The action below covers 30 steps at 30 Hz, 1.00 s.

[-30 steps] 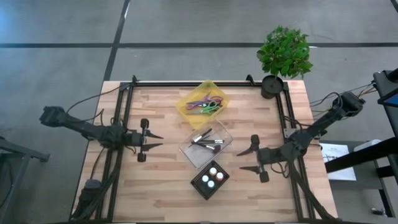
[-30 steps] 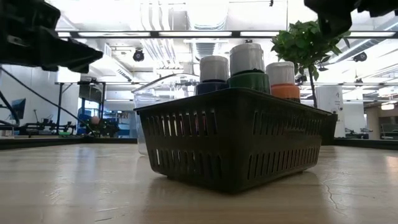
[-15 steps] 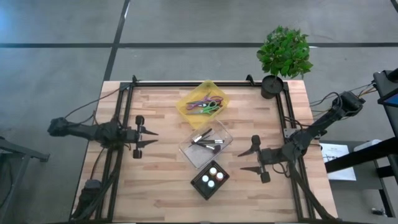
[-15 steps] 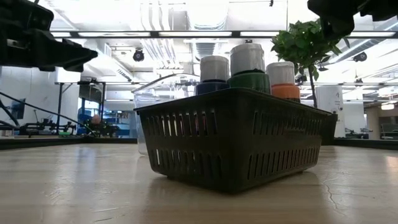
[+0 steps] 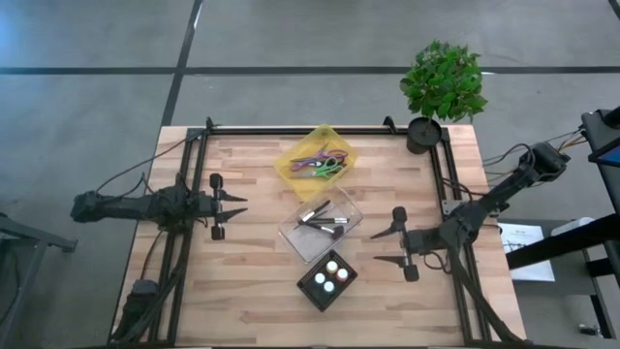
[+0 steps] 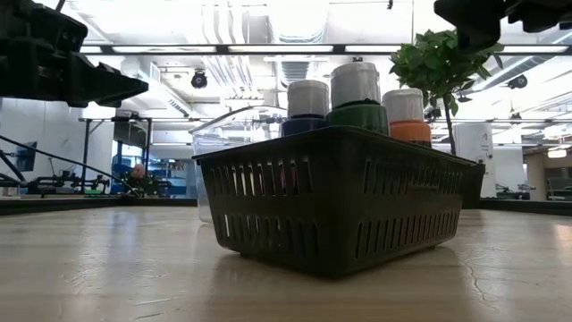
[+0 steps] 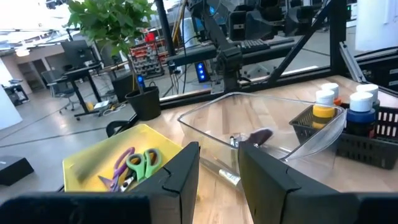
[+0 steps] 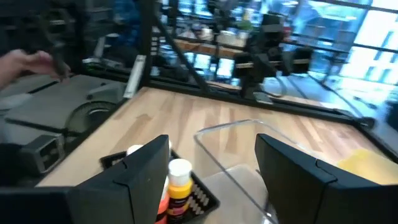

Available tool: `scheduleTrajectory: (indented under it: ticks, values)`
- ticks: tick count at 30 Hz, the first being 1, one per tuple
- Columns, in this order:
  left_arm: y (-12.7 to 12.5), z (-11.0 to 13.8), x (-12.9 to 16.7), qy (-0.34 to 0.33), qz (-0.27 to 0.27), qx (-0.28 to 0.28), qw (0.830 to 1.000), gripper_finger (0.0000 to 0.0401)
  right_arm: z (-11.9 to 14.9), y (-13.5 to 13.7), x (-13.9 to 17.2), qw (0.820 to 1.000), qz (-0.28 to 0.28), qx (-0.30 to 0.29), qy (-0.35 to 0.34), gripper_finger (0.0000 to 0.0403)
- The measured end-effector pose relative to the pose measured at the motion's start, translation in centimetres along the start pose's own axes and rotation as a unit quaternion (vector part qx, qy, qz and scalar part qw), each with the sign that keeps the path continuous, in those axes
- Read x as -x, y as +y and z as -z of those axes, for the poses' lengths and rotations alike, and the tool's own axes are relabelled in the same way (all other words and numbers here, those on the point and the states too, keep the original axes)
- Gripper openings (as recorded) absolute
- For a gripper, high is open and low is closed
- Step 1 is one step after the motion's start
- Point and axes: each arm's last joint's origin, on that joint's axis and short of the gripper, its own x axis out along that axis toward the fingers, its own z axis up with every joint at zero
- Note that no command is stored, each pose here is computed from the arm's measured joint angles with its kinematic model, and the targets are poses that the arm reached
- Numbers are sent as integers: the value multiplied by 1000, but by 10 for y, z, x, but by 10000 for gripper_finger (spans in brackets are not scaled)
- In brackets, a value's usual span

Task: Pick & Place Paint Supplies
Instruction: Return to Home Position

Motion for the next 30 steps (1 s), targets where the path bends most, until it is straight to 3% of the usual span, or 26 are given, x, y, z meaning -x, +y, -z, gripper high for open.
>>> scheduleTrajectory:
  ticks: [10,16,22,30]
  values:
    - [0,0,0,0,0,0,1000,118,9,-29,-11,992,-130,-1,6,239]
    - [0,0,0,0,0,0,1000,118,23,-54,6,976,-214,-20,-10,239]
    - [0,0,0,0,0,1,1000,118,56,-63,41,983,-173,-38,-43,239]
    - [0,0,0,0,1,1,1000,118,55,-64,65,985,-161,1,-59,239]
